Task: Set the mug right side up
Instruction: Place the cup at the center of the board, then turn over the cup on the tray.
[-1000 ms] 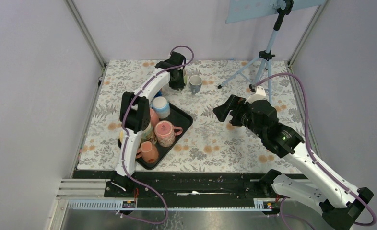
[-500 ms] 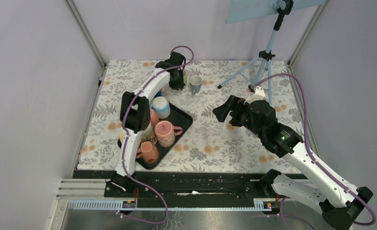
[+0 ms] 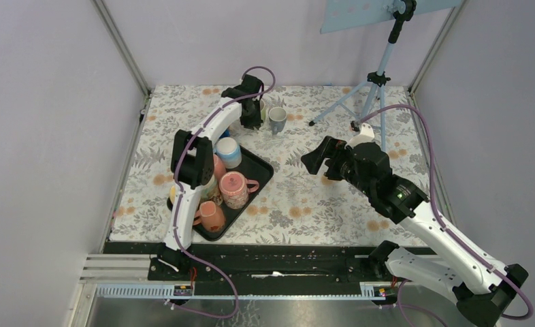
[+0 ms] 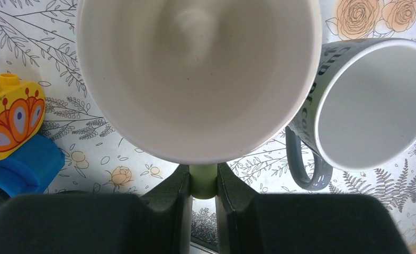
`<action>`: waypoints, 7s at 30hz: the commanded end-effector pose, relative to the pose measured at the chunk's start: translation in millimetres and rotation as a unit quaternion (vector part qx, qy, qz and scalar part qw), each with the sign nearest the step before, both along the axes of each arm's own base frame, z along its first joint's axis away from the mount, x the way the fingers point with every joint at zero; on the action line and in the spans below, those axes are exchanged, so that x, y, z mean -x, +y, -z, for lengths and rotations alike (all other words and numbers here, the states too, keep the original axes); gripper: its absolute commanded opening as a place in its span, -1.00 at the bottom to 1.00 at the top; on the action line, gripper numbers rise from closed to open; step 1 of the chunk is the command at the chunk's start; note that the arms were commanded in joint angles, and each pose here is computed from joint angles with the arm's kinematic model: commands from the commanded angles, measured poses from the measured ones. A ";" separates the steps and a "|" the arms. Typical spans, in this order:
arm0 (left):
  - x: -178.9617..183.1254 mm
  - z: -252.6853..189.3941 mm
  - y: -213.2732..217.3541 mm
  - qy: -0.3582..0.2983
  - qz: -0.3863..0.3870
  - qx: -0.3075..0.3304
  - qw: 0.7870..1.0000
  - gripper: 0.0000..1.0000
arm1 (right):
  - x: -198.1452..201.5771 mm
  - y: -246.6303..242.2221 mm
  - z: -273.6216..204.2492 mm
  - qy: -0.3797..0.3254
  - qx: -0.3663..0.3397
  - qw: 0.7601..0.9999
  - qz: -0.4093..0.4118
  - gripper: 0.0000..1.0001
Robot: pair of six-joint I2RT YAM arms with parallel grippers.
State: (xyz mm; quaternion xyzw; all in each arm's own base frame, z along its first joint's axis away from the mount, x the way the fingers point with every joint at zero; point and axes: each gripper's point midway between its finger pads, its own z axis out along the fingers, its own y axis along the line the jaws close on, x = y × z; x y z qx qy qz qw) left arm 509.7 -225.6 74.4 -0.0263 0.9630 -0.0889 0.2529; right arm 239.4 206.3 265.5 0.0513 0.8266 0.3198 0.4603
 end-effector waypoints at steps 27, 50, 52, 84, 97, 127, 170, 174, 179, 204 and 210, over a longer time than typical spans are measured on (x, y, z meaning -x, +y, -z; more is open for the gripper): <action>-15.8 -75.7 -6.7 -0.091 0.018 0.033 0.995 0.11 | -4.5 13.8 -7.3 -0.013 -0.014 1.000 -0.020 1.00; 95.1 -238.8 17.6 -0.211 0.023 0.130 0.969 0.97 | 0.4 93.7 2.6 -0.174 0.027 0.941 -0.290 1.00; 113.4 -244.7 24.3 -0.215 0.023 0.136 0.967 0.97 | 6.9 105.9 7.1 -0.193 0.030 0.919 -0.341 1.00; 223.7 -287.0 72.2 -0.253 0.028 0.171 0.952 0.97 | 4.5 225.0 124.6 -0.220 0.167 0.766 -0.581 1.00; 226.4 -290.5 66.6 -0.255 0.039 0.187 0.948 0.97 | -15.6 237.2 145.2 -0.240 0.206 0.776 -0.546 1.00; 224.1 -273.5 59.8 -0.240 0.044 0.198 0.949 0.97 | -69.1 211.2 163.4 -0.197 0.278 0.860 -0.380 1.00; 243.1 -168.2 37.1 -0.115 0.012 0.271 0.956 0.97 | -82.7 201.7 164.9 -0.245 0.169 0.781 -0.550 1.00; 242.9 -165.3 32.9 -0.110 -0.002 0.295 0.949 0.97 | -81.0 202.5 168.5 -0.236 0.163 0.783 -0.553 1.00; 241.7 -163.1 29.8 -0.107 -0.007 0.307 0.945 0.97 | -72.8 201.8 167.9 -0.231 0.147 0.786 -0.554 0.99; 233.9 -152.7 29.1 -0.106 -0.009 0.299 0.948 0.97 | -52.4 188.1 148.7 -0.225 0.192 0.815 -0.498 0.86; 239.5 -172.7 37.0 -0.130 -0.011 0.293 0.947 0.97 | -75.5 189.2 158.7 -0.218 0.247 0.803 -0.497 0.84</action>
